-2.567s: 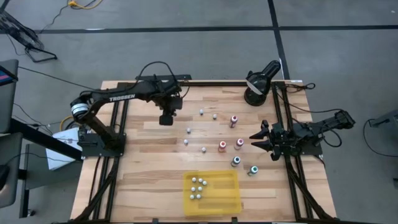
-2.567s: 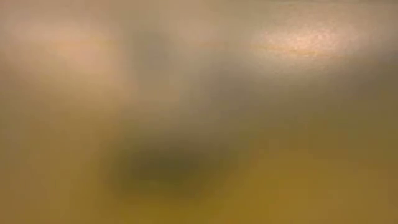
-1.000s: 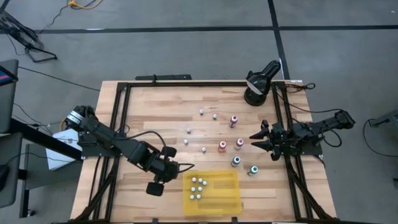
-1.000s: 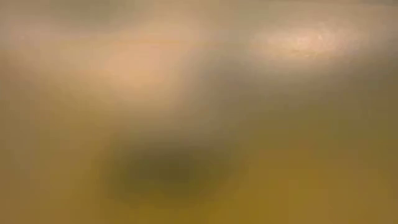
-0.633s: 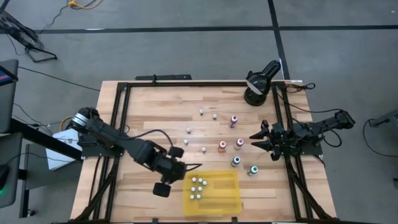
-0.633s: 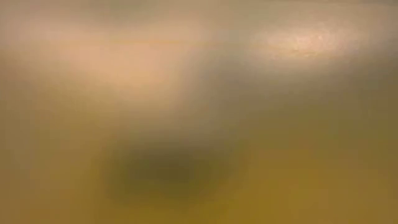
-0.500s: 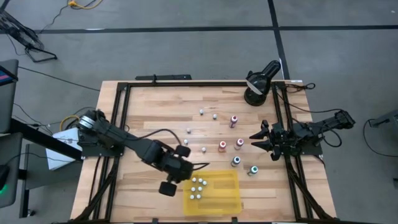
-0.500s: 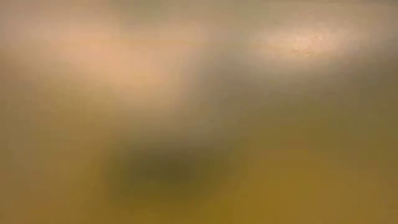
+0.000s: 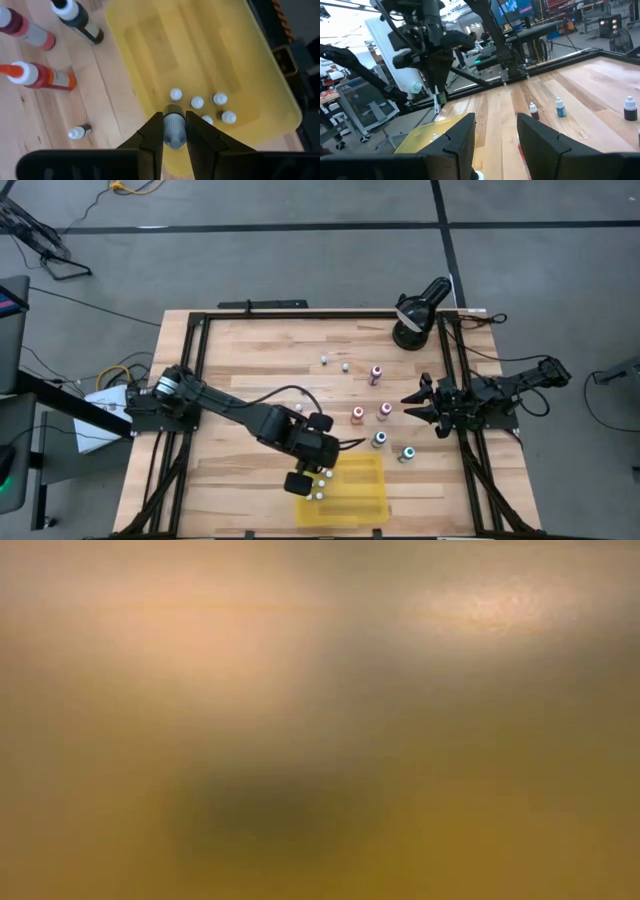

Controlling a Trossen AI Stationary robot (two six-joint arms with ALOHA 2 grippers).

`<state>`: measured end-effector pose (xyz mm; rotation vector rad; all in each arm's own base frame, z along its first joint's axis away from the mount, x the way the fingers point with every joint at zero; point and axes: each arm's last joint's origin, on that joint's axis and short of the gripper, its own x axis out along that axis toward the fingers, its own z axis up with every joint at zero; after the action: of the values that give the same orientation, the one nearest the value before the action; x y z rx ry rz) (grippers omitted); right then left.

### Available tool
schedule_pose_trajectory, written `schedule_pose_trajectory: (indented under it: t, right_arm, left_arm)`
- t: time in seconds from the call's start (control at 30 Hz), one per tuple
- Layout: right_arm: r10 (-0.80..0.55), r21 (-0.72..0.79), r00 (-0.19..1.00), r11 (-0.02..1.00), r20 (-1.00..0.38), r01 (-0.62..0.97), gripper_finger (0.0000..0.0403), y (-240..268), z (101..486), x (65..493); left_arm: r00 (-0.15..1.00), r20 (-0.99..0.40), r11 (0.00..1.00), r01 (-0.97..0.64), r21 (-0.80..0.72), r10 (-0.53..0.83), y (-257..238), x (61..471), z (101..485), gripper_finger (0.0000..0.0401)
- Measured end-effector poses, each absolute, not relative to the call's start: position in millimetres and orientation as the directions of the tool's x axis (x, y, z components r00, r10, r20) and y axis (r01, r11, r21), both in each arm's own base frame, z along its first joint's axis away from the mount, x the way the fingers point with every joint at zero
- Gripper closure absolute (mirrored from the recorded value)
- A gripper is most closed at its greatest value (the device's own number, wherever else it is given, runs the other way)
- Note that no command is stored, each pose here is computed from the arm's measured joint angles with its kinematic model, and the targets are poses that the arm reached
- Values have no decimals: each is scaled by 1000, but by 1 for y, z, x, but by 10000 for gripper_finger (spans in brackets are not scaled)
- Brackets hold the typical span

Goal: Pick & Place food coloring
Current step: Put the small green food coloring bottle in the yellow bin

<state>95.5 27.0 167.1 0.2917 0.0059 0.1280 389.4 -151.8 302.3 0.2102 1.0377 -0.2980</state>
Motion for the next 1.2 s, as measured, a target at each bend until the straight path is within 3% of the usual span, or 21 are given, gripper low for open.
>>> schedule_pose_trajectory:
  t: [0.6, 1.2]
  right_arm:
    - [127, 287, 992, 950, 12, -125, 266, 27, 167, 95]
    - [127, 287, 992, 950, 12, -125, 266, 27, 167, 96]
  left_arm:
    - [565, -810, 942, 332, 50, -156, -166, 397, 313, 344]
    - [441, -885, 906, 418, 60, -145, -209, 428, 230, 344]
